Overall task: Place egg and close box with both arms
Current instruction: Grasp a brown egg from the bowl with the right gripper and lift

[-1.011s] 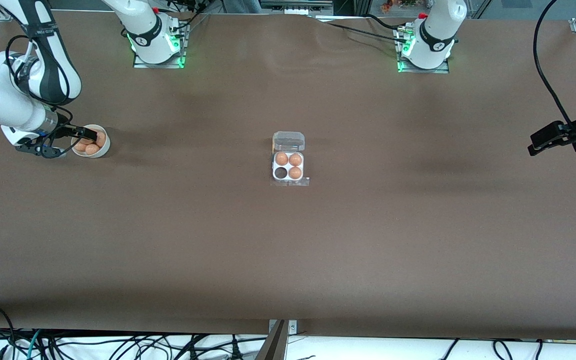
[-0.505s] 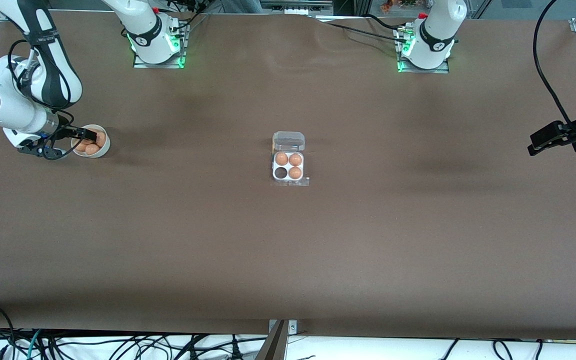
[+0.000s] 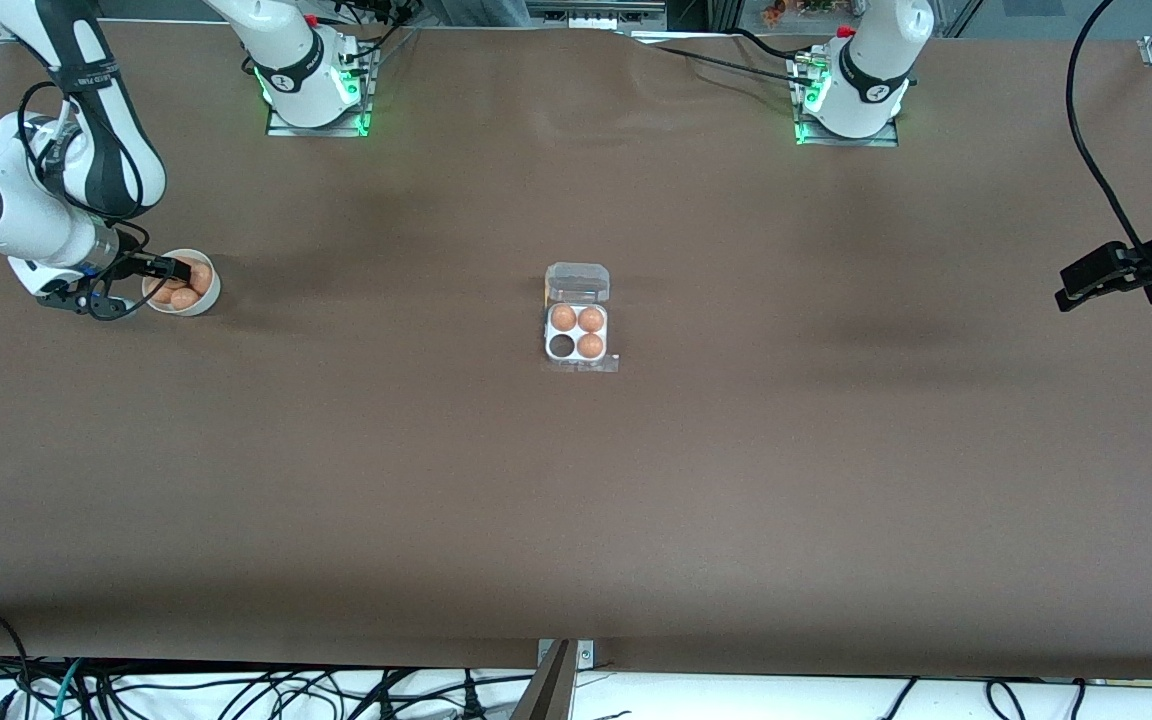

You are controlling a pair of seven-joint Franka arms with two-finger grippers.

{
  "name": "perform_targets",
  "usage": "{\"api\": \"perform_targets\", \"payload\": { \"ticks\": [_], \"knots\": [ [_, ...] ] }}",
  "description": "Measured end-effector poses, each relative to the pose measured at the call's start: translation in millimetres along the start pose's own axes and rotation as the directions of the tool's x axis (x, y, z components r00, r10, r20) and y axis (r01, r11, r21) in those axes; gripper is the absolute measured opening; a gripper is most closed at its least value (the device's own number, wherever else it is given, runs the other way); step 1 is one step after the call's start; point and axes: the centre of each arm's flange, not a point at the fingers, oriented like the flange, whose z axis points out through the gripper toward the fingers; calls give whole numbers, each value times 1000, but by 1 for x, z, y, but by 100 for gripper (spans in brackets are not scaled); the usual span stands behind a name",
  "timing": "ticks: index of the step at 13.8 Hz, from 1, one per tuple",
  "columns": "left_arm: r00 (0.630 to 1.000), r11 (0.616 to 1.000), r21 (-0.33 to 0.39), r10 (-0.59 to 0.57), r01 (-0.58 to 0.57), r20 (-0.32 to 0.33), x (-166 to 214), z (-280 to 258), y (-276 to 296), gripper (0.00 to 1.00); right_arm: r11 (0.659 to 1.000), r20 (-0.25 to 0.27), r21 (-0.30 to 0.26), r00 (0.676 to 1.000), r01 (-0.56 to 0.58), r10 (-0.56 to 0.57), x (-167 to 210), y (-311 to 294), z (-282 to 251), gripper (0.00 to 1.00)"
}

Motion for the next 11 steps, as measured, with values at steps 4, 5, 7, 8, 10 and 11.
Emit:
{"api": "perform_targets", "payload": {
  "ticks": [4,5,7,8,10,11],
  "knots": [
    [1000,1000,0,0,0,0,0,0,0,100,1000,0,0,1000,1,-1,0,0,0,64],
    [1000,1000,0,0,0,0,0,0,0,100,1000,0,0,1000,1,-1,0,0,0,59],
    [1000,1000,0,0,0,0,0,0,0,100,1000,1,0,1000,1,-1,0,0,0,56],
    [1000,1000,0,0,0,0,0,0,0,100,1000,2,0,1000,2,-2,0,-1,1,54],
    [1000,1000,0,0,0,0,0,0,0,100,1000,3,-1,1000,5,-5,0,-2,1,51],
    [1000,1000,0,1,-1,0,0,0,0,100,1000,3,-1,1000,6,-6,0,-3,1,49]
  ]
}}
